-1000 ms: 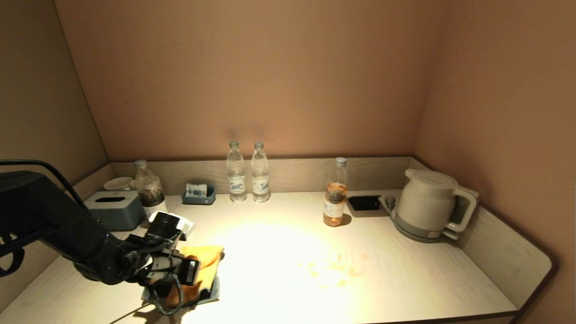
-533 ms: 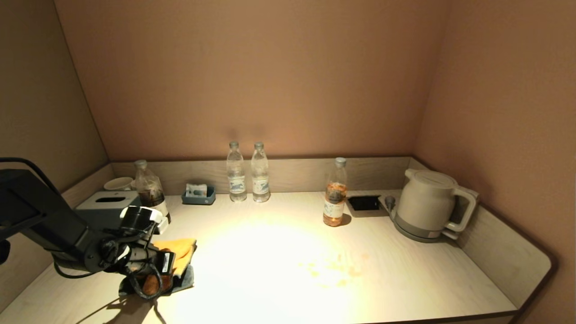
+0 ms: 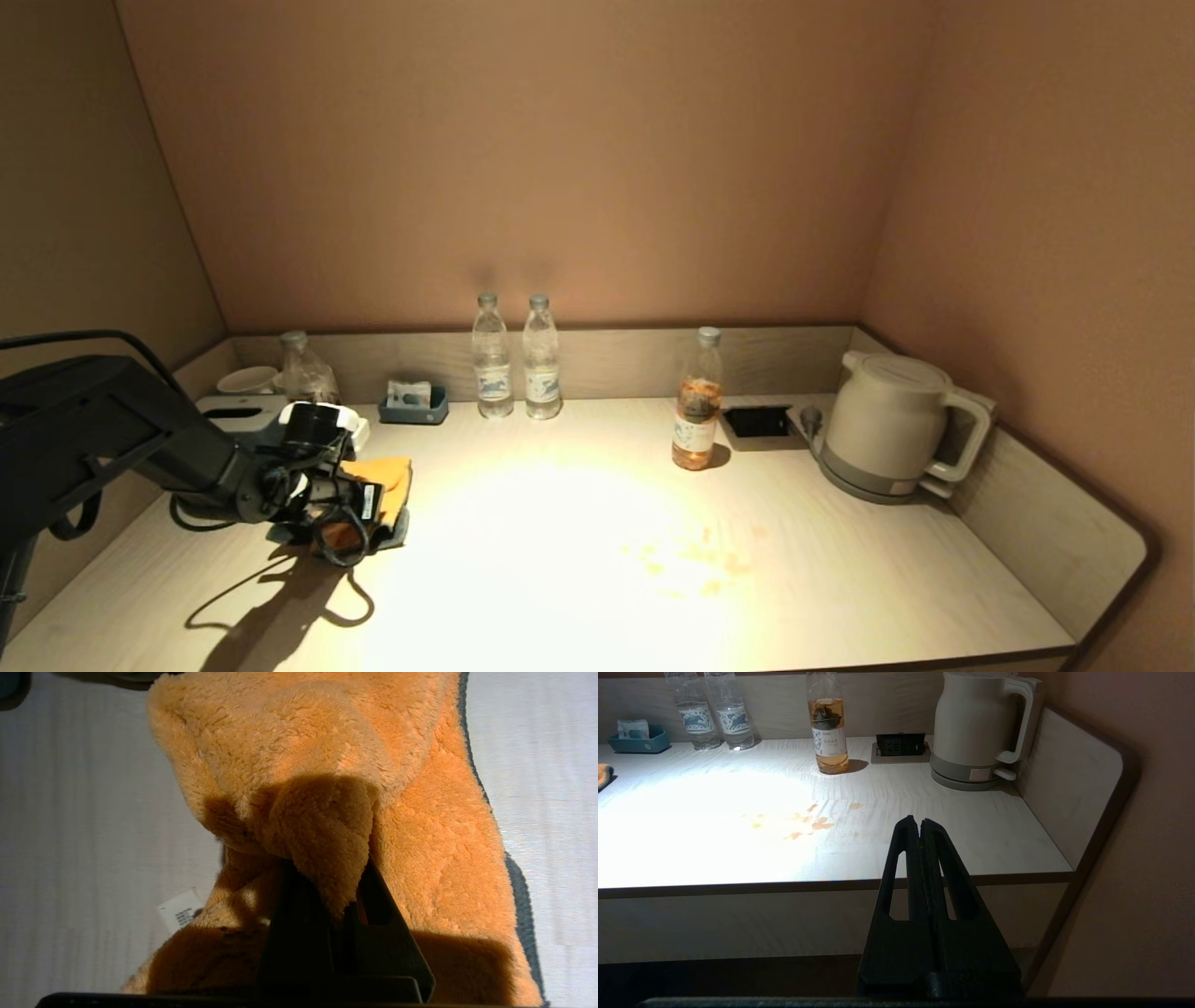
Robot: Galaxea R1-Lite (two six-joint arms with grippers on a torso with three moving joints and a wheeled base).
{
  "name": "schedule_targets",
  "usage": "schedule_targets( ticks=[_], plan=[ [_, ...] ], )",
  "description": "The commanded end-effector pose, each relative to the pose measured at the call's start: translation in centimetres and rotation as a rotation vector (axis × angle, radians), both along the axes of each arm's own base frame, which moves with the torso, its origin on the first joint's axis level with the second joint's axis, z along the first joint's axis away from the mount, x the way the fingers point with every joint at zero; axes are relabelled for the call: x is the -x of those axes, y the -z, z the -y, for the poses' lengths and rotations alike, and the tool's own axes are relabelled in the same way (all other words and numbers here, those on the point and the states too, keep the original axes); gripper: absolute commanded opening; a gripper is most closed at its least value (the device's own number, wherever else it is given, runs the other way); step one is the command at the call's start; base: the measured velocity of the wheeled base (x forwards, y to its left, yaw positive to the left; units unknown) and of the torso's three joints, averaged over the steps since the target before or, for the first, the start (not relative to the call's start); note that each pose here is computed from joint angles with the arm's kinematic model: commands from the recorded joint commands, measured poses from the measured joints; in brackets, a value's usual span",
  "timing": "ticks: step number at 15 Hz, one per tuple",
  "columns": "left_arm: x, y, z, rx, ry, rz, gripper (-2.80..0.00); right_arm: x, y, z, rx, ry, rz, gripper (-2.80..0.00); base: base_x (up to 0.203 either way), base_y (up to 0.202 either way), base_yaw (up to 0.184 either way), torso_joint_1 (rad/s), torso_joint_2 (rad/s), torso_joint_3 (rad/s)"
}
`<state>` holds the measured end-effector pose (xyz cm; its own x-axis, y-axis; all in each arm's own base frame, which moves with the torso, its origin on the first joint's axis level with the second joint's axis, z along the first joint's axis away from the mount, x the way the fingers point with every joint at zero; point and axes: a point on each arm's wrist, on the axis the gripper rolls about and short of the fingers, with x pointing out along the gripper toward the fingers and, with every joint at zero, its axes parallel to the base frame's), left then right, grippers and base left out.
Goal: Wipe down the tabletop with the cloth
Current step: Sweep the stains on the table
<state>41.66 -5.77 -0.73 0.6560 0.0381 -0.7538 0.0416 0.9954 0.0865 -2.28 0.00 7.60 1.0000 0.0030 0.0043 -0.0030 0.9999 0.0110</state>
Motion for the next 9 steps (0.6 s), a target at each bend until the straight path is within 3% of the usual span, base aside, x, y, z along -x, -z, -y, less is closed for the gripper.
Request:
schedule_targets(
  ticks=[1, 6, 9],
  plan=[
    [0.4, 0.0, 2.2, 0.007, 0.051, -0.003, -2.8, 0.0, 0.0, 0.0, 0.0, 0.0, 0.001, -2.8, 0.0, 0.0, 0.0, 0.0, 0.0, 0.0],
    [3.6, -2.7, 9.7, 0.047, 0.198, 0.032, -2.8, 0.0, 0.0, 0.0, 0.0, 0.0, 0.0, -2.8, 0.0, 0.0, 0.0, 0.0, 0.0, 0.0],
    [4.9, -3.2, 10.5, 0.043, 0.202, 0.031, -2.8, 0.0, 0.0, 0.0, 0.0, 0.0, 0.002, -2.8, 0.0, 0.0, 0.0, 0.0, 0.0, 0.0]
  ],
)
